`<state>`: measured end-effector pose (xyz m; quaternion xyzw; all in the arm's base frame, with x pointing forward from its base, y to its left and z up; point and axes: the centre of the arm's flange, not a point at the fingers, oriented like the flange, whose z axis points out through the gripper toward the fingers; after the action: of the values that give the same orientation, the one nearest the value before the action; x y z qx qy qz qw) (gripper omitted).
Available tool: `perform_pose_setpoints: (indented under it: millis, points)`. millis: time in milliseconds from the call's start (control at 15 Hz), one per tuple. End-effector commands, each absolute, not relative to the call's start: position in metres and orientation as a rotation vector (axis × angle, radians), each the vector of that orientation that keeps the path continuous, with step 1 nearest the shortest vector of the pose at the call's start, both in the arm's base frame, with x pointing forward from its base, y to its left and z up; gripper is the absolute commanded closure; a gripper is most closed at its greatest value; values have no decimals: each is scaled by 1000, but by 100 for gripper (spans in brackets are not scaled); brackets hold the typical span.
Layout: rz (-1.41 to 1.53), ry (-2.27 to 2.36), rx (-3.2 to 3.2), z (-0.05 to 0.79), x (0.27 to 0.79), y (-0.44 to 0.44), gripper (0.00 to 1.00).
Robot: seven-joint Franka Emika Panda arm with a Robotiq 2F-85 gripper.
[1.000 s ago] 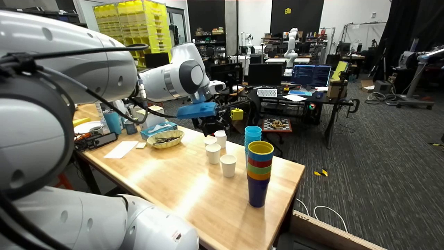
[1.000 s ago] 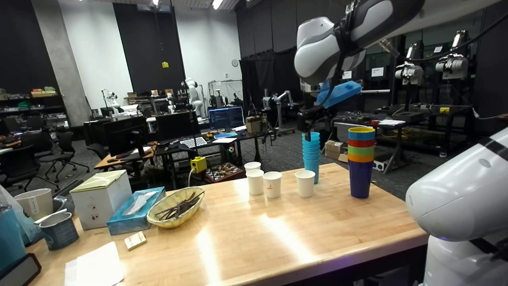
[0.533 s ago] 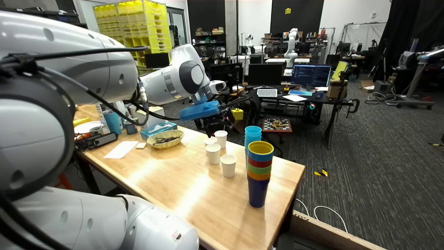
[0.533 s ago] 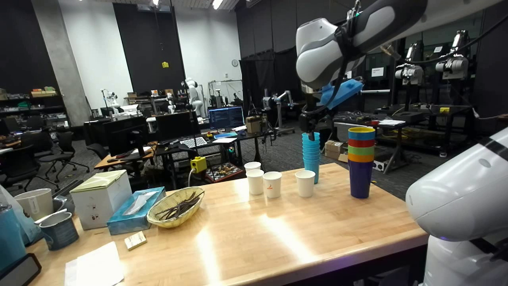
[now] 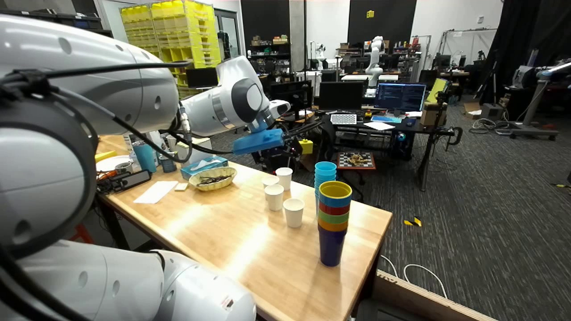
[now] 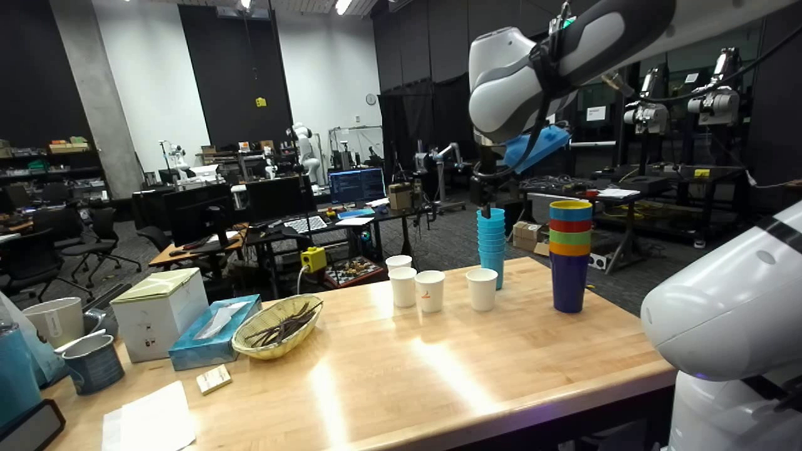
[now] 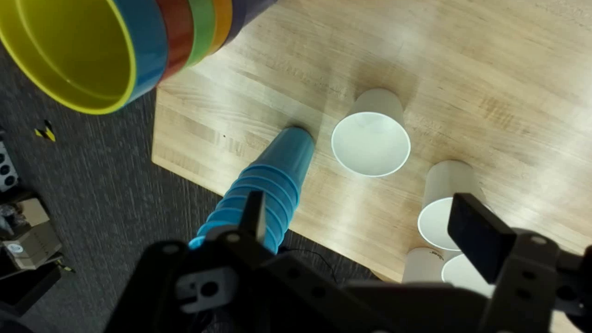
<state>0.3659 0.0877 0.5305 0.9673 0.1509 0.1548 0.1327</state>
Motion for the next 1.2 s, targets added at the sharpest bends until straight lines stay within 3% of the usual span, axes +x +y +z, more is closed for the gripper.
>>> perform_pose_setpoints:
  millis: [0,533,1133]
  points:
    - [465,446,2794,531,366,88,0]
    - [475,469,2822,518,384,82,0]
    - [289,543,3062,421,426,75,0]
